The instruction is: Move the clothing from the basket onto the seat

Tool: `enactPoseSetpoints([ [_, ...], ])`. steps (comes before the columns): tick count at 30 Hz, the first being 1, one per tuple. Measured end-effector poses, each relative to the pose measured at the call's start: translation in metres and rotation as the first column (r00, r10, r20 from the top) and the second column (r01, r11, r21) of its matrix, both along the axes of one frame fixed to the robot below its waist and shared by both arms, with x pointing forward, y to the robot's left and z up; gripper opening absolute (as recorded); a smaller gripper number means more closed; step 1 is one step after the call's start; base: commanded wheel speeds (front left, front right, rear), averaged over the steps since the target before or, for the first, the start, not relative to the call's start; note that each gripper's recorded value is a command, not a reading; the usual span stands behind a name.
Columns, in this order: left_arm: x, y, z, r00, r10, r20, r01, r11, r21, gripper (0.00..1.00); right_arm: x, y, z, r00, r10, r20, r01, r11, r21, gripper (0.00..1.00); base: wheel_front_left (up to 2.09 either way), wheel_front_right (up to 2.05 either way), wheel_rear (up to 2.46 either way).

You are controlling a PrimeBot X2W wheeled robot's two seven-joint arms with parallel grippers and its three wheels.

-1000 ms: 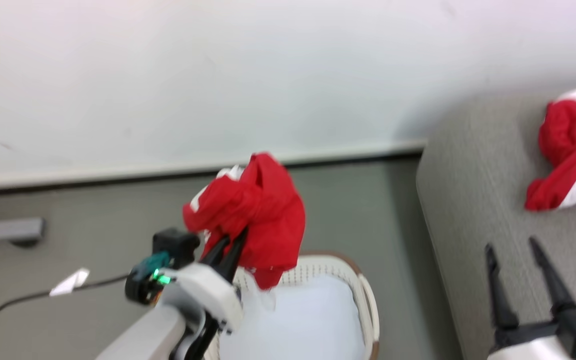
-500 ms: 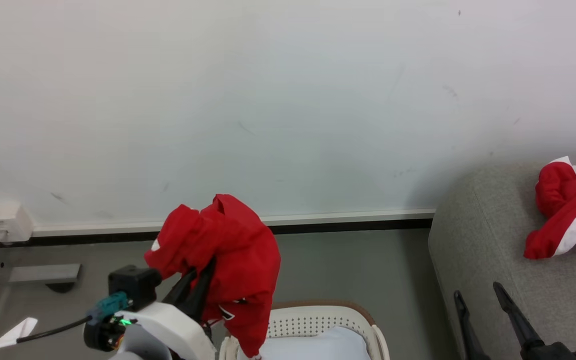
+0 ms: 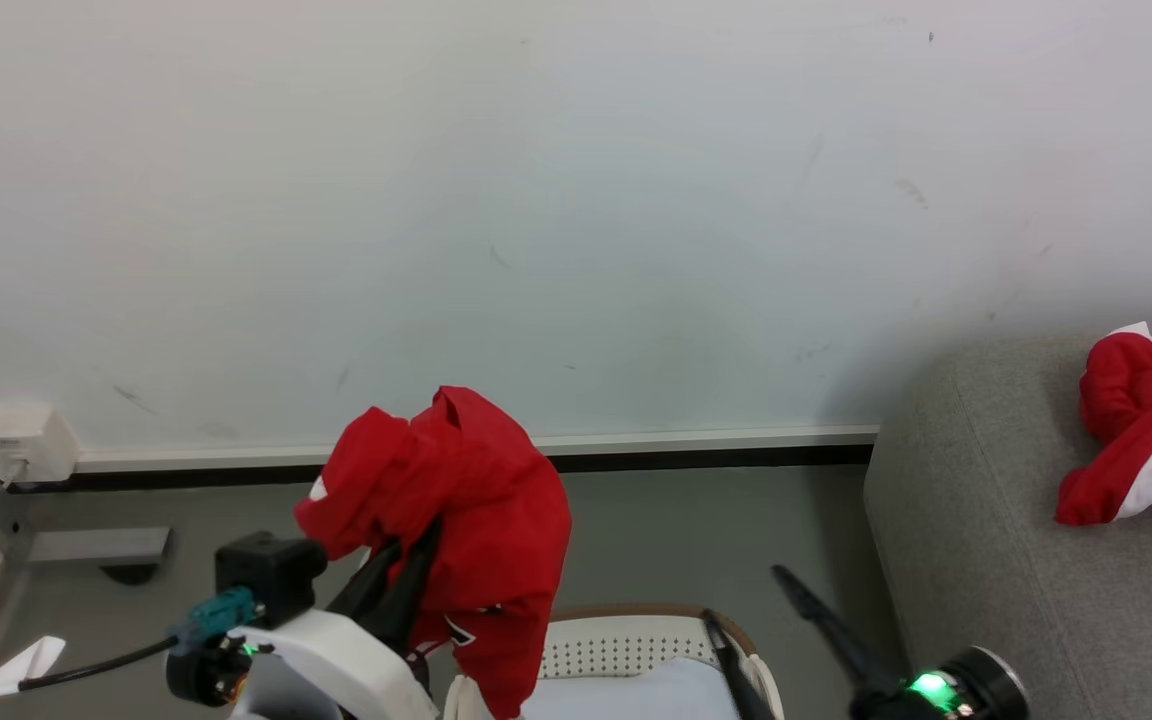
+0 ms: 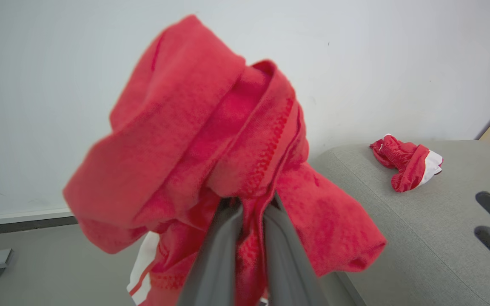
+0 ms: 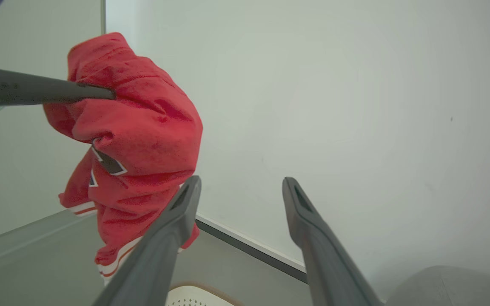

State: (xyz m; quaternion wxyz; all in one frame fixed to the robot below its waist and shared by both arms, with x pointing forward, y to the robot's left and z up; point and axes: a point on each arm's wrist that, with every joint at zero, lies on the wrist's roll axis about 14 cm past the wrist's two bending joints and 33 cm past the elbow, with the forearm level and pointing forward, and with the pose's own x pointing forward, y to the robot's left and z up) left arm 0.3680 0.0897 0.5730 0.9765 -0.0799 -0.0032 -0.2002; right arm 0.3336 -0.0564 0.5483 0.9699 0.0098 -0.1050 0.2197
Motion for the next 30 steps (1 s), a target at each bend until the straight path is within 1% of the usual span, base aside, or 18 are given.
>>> enactPoseSetpoints([
  [3, -0.001, -0.005, 0.003, 1.0, -0.018, 0.004, 0.018, 1.0, -0.001, 0.0, -0.008, 0.038, 0.007, 0.992, 0.123, 0.029, -0.122, 0.992, -0.03, 1.0, 0.0, 0.0, 0.0],
  [6, -0.003, -0.015, 0.006, 0.999, -0.049, 0.006, 0.049, 0.999, -0.002, 0.0, -0.015, 0.067, 0.013, 0.973, 0.223, 0.051, -0.22, 0.973, -0.062, 1.0, 0.0, 0.0, 0.0],
  [10, -0.006, -0.031, 0.011, 0.995, -0.096, 0.011, 0.096, 0.995, -0.006, 0.0, -0.018, 0.093, 0.02, 0.946, 0.316, 0.079, -0.306, 0.945, -0.115, 1.0, 0.0, 0.0, 0.0],
  [13, -0.01, -0.044, 0.015, 0.99, -0.139, 0.017, 0.139, 0.99, -0.01, 0.0, -0.016, 0.104, 0.022, 0.93, 0.357, 0.088, -0.341, 0.927, -0.155, 1.0, 0.0, 0.0, 0.0],
  [16, -0.013, -0.055, 0.019, 0.985, -0.174, 0.019, 0.174, 0.985, -0.019, 0.0, -0.011, 0.111, 0.018, 0.918, 0.385, 0.089, -0.358, 0.906, -0.224, 1.0, 0.0, 0.0, 0.0],
  [18, -0.016, -0.061, 0.019, 0.981, -0.194, 0.015, 0.194, 0.981, -0.014, 0.0, -0.008, 0.114, 0.015, 0.912, 0.399, 0.098, -0.358, 0.888, -0.288, 1.0, 0.0, 0.0, 0.0],
  [21, -0.019, -0.066, 0.02, 0.977, -0.215, 0.01, 0.215, 0.977, -0.016, 0.0, 0.001, 0.112, 0.016, 0.91, 0.397, 0.12, -0.332, 0.871, -0.363, 1.0, 0.0, 0.0, 0.0],
  [24, -0.021, -0.068, 0.021, 0.975, -0.222, 0.007, 0.223, 0.975, -0.016, 0.0, 0.008, 0.106, 0.019, 0.916, 0.375, 0.138, -0.298, 0.871, -0.39, 1.0, 0.0, 0.0, 0.0],
  [30, -0.024, -0.072, 0.019, 0.971, -0.24, -0.005, 0.24, 0.971, -0.01, 0.0, 0.018, 0.093, 0.018, 0.935, 0.326, 0.142, -0.247, 0.882, -0.401, 1.0, 0.0, 0.0, 0.0],
])
